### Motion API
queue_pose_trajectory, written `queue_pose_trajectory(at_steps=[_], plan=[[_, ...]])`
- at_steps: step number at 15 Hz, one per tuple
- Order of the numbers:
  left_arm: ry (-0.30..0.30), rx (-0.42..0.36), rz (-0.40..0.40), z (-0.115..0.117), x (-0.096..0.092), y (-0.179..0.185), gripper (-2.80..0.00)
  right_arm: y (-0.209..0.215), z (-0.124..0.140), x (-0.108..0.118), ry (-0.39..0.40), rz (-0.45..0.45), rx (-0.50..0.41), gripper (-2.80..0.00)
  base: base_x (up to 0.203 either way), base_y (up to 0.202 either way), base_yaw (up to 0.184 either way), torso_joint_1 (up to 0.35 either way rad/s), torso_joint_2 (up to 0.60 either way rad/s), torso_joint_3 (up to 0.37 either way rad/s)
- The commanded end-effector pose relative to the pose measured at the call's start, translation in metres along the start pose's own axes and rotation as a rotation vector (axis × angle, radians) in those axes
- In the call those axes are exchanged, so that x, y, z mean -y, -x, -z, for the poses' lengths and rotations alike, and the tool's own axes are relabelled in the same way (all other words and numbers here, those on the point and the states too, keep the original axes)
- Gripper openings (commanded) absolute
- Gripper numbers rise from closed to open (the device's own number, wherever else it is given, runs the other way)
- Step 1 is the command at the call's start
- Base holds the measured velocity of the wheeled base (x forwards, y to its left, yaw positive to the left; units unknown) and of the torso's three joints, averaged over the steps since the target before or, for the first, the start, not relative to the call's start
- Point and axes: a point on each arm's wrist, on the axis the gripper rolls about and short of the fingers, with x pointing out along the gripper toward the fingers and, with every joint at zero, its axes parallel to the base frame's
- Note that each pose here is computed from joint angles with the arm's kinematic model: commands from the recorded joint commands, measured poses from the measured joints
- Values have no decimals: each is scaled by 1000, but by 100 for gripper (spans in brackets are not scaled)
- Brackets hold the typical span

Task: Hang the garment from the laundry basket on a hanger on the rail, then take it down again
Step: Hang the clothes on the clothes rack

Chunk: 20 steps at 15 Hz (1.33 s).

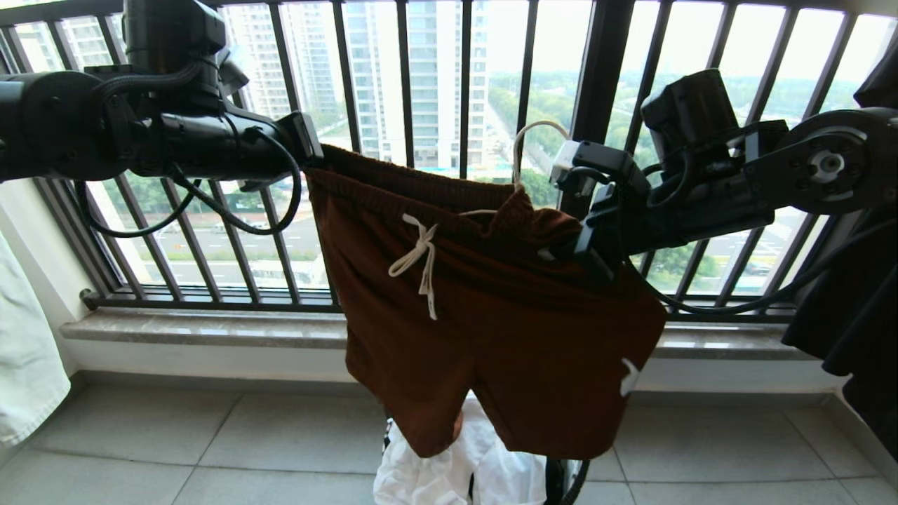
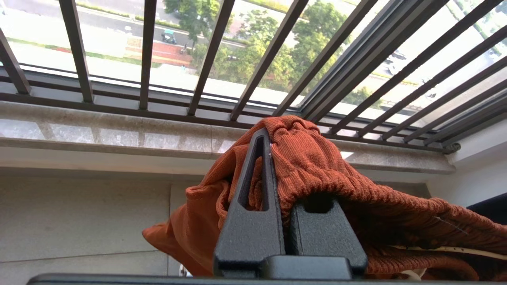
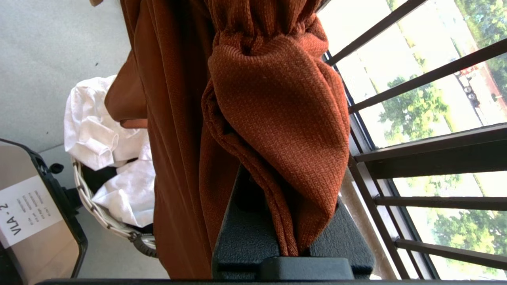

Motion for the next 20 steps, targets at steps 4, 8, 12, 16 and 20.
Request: queue_pose_trajectory(at_steps=[4,8,12,16,20], plan=[[-10,0,48,-7,20,-2,-280,-11,-2,1,-2,-13,9,-280,0,0,0,0,0,0],[-34,-69,136,8,57,-11,-280,-18,-10,-1,-32,-45,48,-280,0,0,0,0,0,0],[-64,-116,155,38,90,-26,-280,-19,-17,-3,-157,-76,113,-280,0,0,0,0,0,0],[-75,-116,190,43,108,-20,-280,-19,-20,-4,-311,-114,220,-280,0,0,0,0,0,0],[-76,-92,223,45,121,-14,-280,-26,-22,-10,-425,-102,344,-280,0,0,0,0,0,0]])
